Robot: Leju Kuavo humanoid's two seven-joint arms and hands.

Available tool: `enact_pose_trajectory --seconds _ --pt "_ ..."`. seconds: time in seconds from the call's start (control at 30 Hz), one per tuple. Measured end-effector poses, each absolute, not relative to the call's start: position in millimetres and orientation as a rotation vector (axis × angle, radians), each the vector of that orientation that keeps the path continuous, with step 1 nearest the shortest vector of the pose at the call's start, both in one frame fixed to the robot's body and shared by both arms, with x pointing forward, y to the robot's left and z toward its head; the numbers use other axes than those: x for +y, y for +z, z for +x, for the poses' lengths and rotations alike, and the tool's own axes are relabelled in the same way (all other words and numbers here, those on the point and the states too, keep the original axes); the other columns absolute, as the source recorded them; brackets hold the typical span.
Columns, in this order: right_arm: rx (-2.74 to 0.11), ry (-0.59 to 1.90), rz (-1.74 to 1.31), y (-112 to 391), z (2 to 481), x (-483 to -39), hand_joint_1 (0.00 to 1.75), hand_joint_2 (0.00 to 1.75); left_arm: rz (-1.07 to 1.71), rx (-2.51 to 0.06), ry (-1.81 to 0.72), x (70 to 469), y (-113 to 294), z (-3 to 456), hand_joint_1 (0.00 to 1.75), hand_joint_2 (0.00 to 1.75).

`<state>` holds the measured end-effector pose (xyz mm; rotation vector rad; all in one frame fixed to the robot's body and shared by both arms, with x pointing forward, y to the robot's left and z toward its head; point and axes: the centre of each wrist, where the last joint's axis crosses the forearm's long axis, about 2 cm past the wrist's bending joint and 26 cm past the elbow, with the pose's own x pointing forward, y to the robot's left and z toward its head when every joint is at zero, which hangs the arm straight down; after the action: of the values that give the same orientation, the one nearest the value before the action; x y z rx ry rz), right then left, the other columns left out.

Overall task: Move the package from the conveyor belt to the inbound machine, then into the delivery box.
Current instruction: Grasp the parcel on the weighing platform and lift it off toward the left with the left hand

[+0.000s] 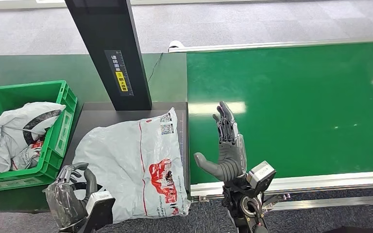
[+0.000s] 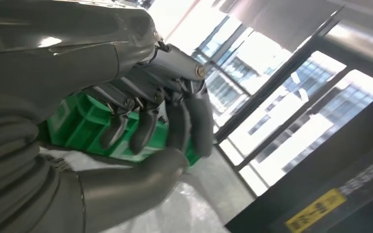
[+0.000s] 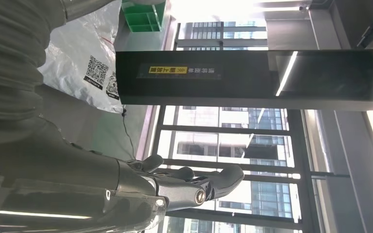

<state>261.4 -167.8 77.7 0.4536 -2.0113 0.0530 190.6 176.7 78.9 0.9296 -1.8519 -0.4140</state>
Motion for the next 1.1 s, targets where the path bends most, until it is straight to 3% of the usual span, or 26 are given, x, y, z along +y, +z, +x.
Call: enact_pose_trajectory --seconds 0.23,0.73,1.1 --pt "-2.015 0.059 0.459 79.1 263.2 -168.0 0.00 1.75 0.797 -1.721 -0.561 156.2 70.1 192.6 0.00 1.75" --pt "-2.008 0.080 0.476 79.4 269.2 -167.7 0.00 1.75 0.524 -1.771 -0.831 137.1 59.7 185.7 0.00 1.75" --pt "-1.995 0.093 0.491 78.5 272.2 -166.7 0.00 1.75 0.429 -1.671 -1.026 128.0 32.9 185.5 0.00 1.75"
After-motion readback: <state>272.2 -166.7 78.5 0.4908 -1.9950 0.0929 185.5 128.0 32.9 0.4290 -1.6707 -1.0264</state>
